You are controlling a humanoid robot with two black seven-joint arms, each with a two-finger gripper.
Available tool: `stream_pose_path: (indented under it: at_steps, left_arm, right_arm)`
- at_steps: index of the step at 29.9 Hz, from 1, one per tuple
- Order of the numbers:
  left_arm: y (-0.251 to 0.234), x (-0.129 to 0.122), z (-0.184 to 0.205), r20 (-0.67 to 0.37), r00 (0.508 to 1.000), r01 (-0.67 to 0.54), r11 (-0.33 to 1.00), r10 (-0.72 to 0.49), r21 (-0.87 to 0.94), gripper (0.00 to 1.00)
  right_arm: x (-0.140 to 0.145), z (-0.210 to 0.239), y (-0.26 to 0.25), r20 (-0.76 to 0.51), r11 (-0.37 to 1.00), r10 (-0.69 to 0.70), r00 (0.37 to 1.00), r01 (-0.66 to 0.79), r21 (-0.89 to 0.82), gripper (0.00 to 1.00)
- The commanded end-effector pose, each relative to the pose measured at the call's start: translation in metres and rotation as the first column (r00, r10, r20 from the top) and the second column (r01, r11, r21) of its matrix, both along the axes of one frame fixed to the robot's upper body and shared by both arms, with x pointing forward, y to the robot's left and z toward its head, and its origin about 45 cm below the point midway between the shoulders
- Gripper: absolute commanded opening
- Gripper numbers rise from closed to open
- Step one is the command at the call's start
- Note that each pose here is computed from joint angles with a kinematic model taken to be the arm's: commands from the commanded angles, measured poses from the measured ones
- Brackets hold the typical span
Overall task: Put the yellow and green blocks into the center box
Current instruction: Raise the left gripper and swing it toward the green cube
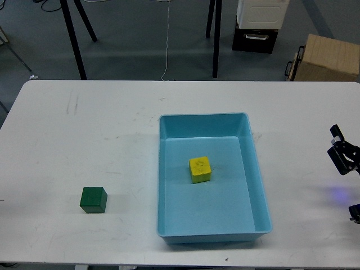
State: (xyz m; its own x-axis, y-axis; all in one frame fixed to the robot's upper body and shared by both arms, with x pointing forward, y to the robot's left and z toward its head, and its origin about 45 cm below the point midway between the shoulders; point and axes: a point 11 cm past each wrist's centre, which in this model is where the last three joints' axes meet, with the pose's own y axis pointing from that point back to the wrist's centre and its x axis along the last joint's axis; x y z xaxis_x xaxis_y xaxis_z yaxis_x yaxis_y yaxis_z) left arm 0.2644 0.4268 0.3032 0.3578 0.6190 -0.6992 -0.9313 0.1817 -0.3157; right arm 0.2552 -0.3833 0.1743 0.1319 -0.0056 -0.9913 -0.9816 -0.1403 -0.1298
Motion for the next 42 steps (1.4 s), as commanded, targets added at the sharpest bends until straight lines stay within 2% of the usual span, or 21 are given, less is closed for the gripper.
stream_pose_path:
  at_steps: [1,7,12,17,22,25,29,34,38,42]
  left_arm:
    - [-0.037,0.024,-0.002,-0.054,0.991,0.129,0.961,-0.119,0.246,1.0]
    - [-0.091,0.044,-0.023,-0.15,0.952,0.305,0.823,-0.266,0.479,1.0]
    - [-0.099,0.056,-0.021,-0.224,0.921,0.387,0.7,-0.318,0.6,1.0]
    - [-0.101,0.082,-0.007,-0.305,0.889,0.45,0.524,-0.343,0.723,1.0]
    - [-0.133,0.088,-0.03,-0.471,0.794,0.58,0.246,-0.384,0.777,1.0]
    - [-0.14,0.082,-0.051,-0.568,0.738,0.624,0.048,-0.364,0.78,1.0]
    - [-0.118,0.066,-0.068,-0.684,0.685,0.655,-0.2,-0.251,0.729,1.0]
    - [-0.101,0.057,-0.052,-0.71,0.686,0.61,-0.408,-0.158,0.68,1.0]
    - [-0.09,0.054,-0.06,-0.717,0.69,0.544,-0.583,-0.098,0.603,1.0]
    - [-0.093,0.056,-0.057,-0.712,0.695,0.52,-0.613,-0.102,0.595,1.0]
  right_arm:
    - [0.0,-0.001,0.003,-0.003,1.0,0.007,1.0,-0.007,0.003,0.97]
    - [-0.003,-0.006,0.005,-0.014,1.0,0.01,1.0,-0.01,0.004,0.97]
    - [-0.003,-0.007,0.005,-0.018,1.0,0.008,1.0,-0.008,0.007,0.98]
    - [-0.001,-0.009,0.011,-0.021,1.0,0.013,1.0,-0.012,0.017,0.98]
    - [0.003,-0.005,0.009,-0.007,1.0,-0.009,1.0,0.009,0.02,0.98]
    - [0.003,-0.003,0.009,-0.001,1.0,-0.007,1.0,0.007,0.018,0.98]
    - [-0.002,-0.004,0.005,-0.003,1.0,-0.017,1.0,0.017,0.012,0.98]
    - [-0.005,-0.006,0.002,-0.008,1.0,-0.025,1.0,0.025,0.01,0.98]
    - [-0.004,-0.005,0.001,-0.007,1.0,-0.028,1.0,0.028,0.007,0.98]
    - [-0.004,-0.005,0.001,-0.008,1.0,-0.025,1.0,0.025,0.003,0.98]
